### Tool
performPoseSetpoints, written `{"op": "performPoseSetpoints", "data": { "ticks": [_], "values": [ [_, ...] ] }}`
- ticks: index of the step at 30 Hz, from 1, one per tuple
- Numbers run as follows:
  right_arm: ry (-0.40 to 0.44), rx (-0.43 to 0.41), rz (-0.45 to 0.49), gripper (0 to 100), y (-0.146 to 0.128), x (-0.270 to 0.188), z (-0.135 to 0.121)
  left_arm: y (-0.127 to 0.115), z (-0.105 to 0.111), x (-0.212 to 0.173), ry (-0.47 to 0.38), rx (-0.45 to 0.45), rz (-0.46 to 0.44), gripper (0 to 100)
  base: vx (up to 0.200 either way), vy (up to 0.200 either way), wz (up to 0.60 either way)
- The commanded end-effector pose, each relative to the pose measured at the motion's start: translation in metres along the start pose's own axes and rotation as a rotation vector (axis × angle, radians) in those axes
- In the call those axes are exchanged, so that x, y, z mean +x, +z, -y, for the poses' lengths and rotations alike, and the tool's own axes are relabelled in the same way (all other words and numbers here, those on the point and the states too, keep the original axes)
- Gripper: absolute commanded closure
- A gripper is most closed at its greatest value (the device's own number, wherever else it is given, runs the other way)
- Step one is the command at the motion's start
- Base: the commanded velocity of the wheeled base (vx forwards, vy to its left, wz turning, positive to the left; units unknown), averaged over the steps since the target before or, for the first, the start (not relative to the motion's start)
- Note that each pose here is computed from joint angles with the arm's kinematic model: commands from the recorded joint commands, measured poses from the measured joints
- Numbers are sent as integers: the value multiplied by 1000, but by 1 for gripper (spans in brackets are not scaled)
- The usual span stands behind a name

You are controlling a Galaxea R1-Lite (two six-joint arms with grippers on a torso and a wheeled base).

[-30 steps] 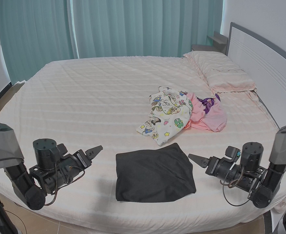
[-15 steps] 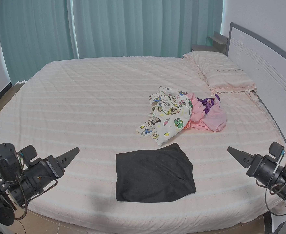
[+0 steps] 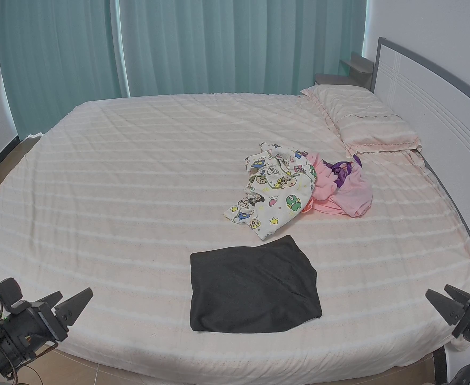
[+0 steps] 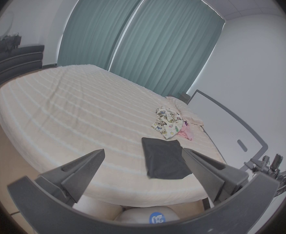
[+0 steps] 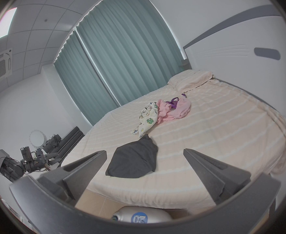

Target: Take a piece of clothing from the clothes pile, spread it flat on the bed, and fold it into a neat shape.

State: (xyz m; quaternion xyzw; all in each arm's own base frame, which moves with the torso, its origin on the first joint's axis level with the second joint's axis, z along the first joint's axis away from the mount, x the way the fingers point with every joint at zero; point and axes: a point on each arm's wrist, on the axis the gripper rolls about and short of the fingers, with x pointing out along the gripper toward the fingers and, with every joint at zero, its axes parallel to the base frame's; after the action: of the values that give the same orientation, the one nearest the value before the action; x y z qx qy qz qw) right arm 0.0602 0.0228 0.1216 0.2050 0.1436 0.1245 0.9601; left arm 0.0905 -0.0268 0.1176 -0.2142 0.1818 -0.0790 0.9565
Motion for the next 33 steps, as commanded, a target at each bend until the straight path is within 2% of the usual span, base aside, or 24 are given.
{"op": "performPoseSetpoints", "data": {
  "ticks": [1,4,5,10,14,17,18,21,24,27,29,33],
  "values": [
    [-54,-39,188,0,-28,-54,20,-18,-16,-57,48,91,165,0,0,0,0],
    [-82,-37,193,0,-35,-59,23,-23,-21,-62,97,101,179,0,0,0,0],
    [-114,-55,204,0,-41,-62,25,-27,-24,-67,128,113,193,0,0,0,0],
    [-145,-94,261,0,-46,-69,25,-37,-31,-78,147,140,234,0,0,0,0],
    [-214,-146,303,0,-48,-71,23,-53,-41,-89,185,194,256,0,0,0,0],
    [-187,-204,334,0,-51,-74,21,-53,-41,-90,197,195,276,0,0,0,0],
    [-175,-257,360,0,-53,-76,21,-53,-40,-91,216,194,286,0,0,0,0],
    [-216,-324,352,0,-54,-75,22,-54,-40,-91,246,212,296,0,0,0,0],
    [-223,-325,356,0,-53,-76,22,-54,-40,-92,266,227,307,0,0,0,0],
    [-228,-330,353,0,-53,-76,22,-56,-39,-94,339,259,345,0,0,0,0],
    [-234,-331,348,0,-53,-76,22,-57,-38,-95,356,273,361,0,0,0,0],
    [-306,-356,349,0,-53,-76,23,-59,-37,-97,372,305,387,0,0,0,0]
  ]
}}
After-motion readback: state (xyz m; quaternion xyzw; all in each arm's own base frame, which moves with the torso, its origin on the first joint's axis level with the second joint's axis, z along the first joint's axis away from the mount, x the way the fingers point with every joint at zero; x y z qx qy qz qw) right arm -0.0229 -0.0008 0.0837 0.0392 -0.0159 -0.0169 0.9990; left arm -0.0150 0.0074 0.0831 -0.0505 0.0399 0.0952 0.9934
